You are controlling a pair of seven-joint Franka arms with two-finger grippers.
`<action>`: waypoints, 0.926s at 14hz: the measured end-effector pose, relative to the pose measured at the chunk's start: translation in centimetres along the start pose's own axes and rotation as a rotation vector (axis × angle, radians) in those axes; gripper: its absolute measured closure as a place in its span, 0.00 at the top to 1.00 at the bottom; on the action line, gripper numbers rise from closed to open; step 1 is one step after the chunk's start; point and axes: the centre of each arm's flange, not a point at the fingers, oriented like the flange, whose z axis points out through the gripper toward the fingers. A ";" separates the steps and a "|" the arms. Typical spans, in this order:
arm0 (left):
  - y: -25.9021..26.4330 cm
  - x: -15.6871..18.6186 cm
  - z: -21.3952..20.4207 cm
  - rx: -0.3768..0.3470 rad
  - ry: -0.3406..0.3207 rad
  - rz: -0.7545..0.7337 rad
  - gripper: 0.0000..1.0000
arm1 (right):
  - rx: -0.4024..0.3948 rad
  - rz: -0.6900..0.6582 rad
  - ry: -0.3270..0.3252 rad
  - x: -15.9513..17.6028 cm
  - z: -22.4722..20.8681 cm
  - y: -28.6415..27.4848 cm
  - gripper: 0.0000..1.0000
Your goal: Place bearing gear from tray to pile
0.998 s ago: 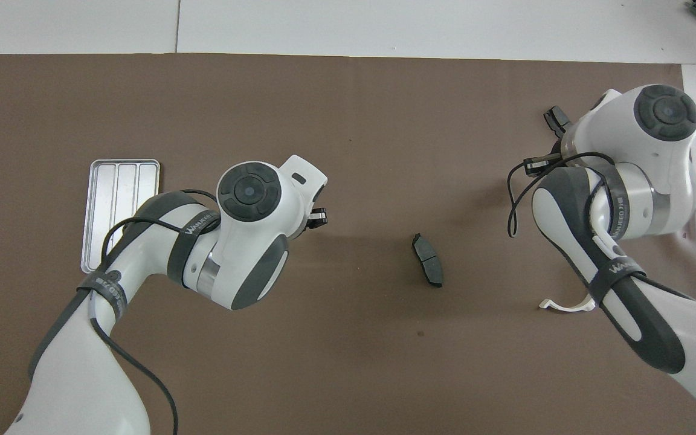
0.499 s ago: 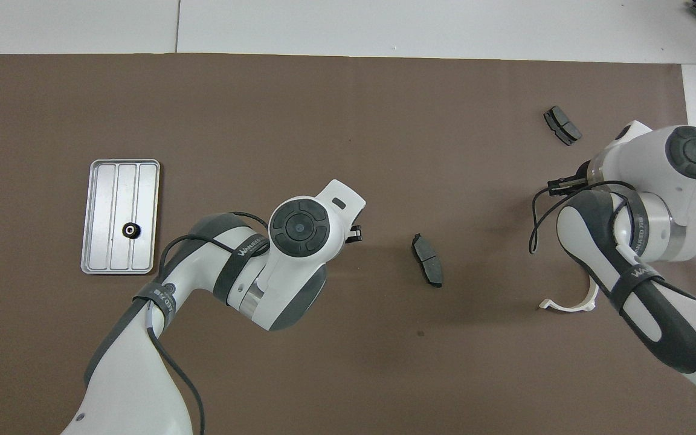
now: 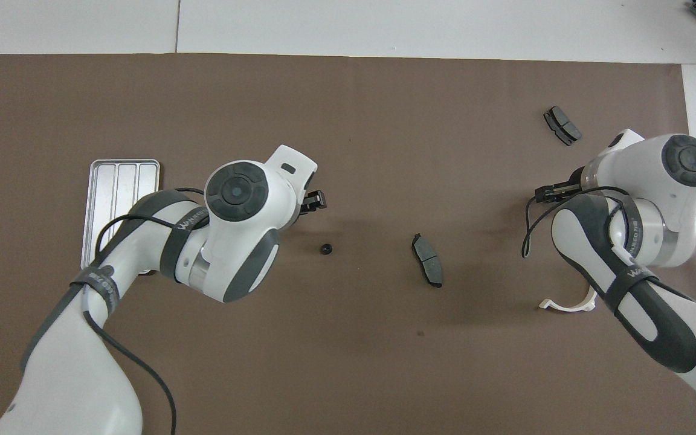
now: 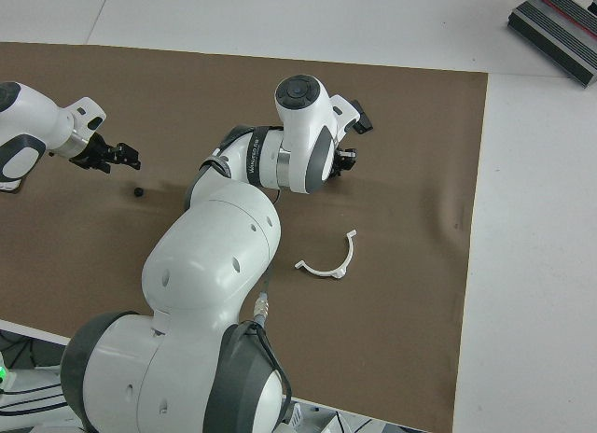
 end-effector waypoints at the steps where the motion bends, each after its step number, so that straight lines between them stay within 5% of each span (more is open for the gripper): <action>1: -3.0 1.8 -1.2 0.012 -0.008 0.012 0.89 | 0.001 -0.007 0.011 0.3 -0.3 -0.4 0.86; 2: -5.6 3.2 -2.3 0.022 -0.017 0.030 0.89 | 0.004 -0.013 0.025 0.7 -1.0 -1.2 0.98; 3: -8.0 4.3 -3.3 0.030 -0.026 0.054 0.89 | 0.008 -0.010 0.045 1.2 -2.0 -2.3 1.00; 10: -22.7 6.8 -2.6 0.054 -0.141 0.341 0.84 | 0.047 0.094 0.031 3.7 -11.7 -16.3 1.00; 13: -26.1 5.9 -1.1 0.049 -0.117 0.378 0.81 | 0.064 0.111 0.029 2.3 -12.2 -25.1 1.00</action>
